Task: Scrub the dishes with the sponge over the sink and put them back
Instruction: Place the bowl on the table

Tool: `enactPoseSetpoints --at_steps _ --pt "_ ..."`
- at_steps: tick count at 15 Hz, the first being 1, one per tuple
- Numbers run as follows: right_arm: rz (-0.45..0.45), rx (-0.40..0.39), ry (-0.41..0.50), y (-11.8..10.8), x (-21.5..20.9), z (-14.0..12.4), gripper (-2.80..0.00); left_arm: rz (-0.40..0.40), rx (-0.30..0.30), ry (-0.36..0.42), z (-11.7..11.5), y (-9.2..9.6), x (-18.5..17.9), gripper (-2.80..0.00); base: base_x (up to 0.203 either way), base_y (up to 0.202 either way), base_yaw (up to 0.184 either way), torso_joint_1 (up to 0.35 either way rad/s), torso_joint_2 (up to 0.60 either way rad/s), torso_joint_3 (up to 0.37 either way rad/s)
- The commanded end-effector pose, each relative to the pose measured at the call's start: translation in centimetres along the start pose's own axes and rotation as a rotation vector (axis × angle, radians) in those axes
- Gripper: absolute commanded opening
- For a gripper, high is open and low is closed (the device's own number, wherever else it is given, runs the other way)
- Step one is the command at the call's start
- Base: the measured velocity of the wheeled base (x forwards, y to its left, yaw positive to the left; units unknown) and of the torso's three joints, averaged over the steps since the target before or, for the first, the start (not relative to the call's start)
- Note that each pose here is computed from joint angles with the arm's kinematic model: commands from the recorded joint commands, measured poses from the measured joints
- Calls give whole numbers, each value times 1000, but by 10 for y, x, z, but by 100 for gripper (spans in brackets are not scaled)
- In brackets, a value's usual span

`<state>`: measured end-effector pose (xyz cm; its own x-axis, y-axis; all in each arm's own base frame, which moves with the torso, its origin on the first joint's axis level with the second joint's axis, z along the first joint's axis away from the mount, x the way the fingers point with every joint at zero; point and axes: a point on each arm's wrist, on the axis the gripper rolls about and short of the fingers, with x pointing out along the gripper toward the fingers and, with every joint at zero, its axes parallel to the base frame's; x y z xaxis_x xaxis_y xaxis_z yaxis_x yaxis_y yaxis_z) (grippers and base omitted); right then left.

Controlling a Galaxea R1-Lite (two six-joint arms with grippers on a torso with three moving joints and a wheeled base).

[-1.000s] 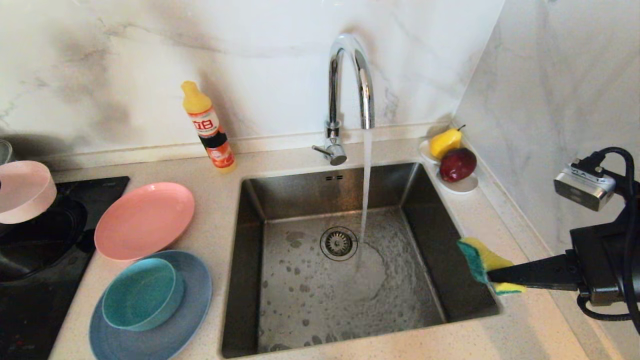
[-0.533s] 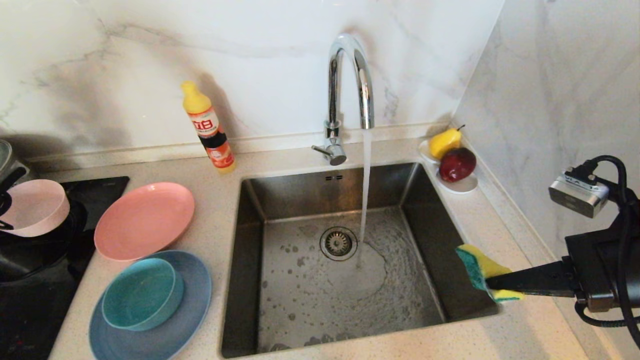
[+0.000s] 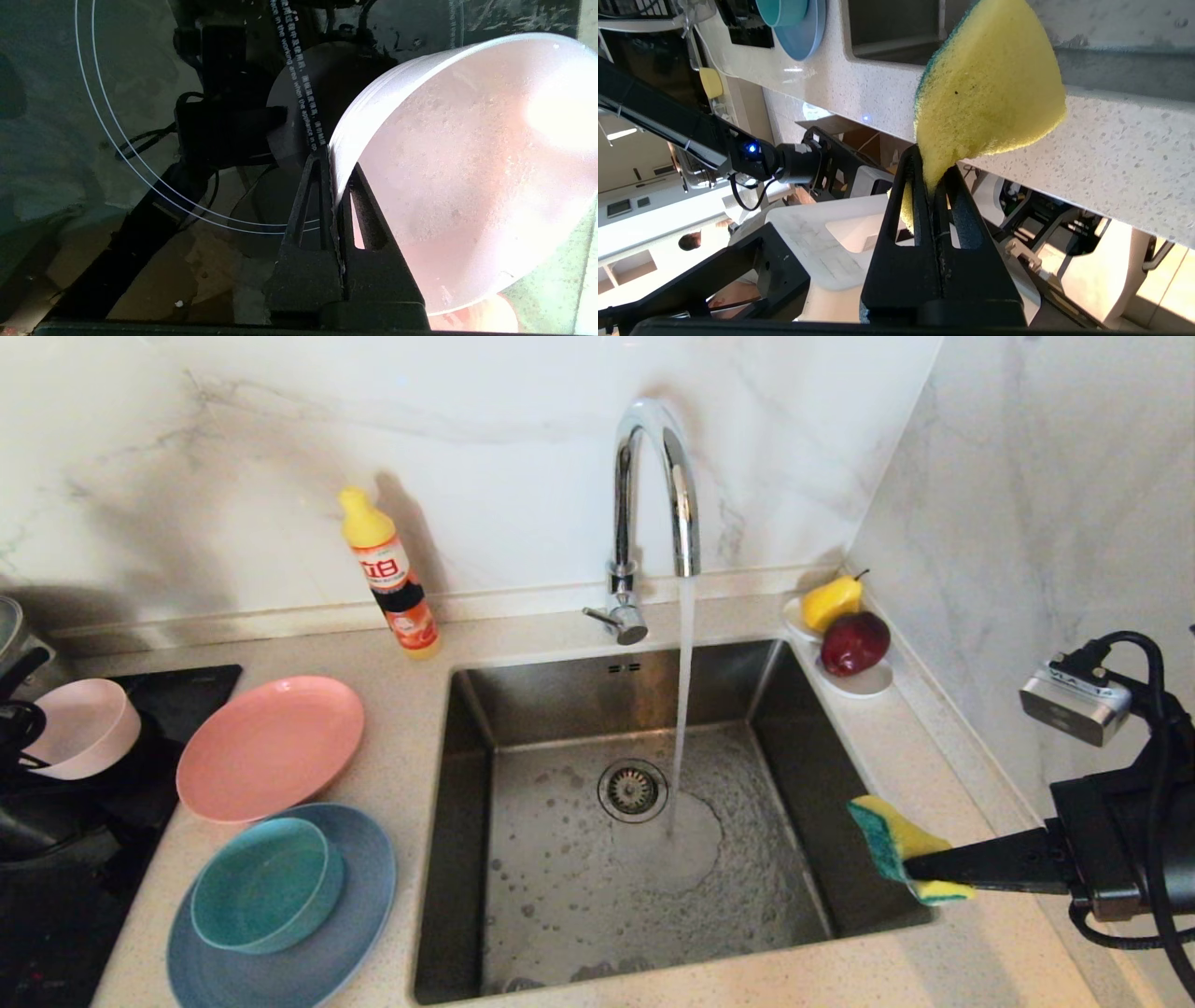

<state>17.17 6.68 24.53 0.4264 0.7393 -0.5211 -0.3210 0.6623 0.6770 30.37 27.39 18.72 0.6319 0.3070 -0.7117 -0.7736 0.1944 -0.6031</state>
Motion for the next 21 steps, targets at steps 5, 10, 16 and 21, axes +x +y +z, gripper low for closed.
enactPoseSetpoints --at_steps 5,10,16,21 --pt "2 8 8 -3 1 -4 -280 -3 -2 51 -6 3 8 -280 0 0 0 0 0 0" --pt "10 0 0 -4 3 -3 -280 -9 0 50 -4 2 10 0 0 0 0 0 0 0" --pt "17 -9 -10 -1 0 -3 -280 -178 49 26 -11 -23 -75 0 0 0 0 0 0 0" --pt "9 3 -3 -3 -1 -7 -280 -201 310 168 -67 -20 -177 -280 0 0 0 0 0 0"
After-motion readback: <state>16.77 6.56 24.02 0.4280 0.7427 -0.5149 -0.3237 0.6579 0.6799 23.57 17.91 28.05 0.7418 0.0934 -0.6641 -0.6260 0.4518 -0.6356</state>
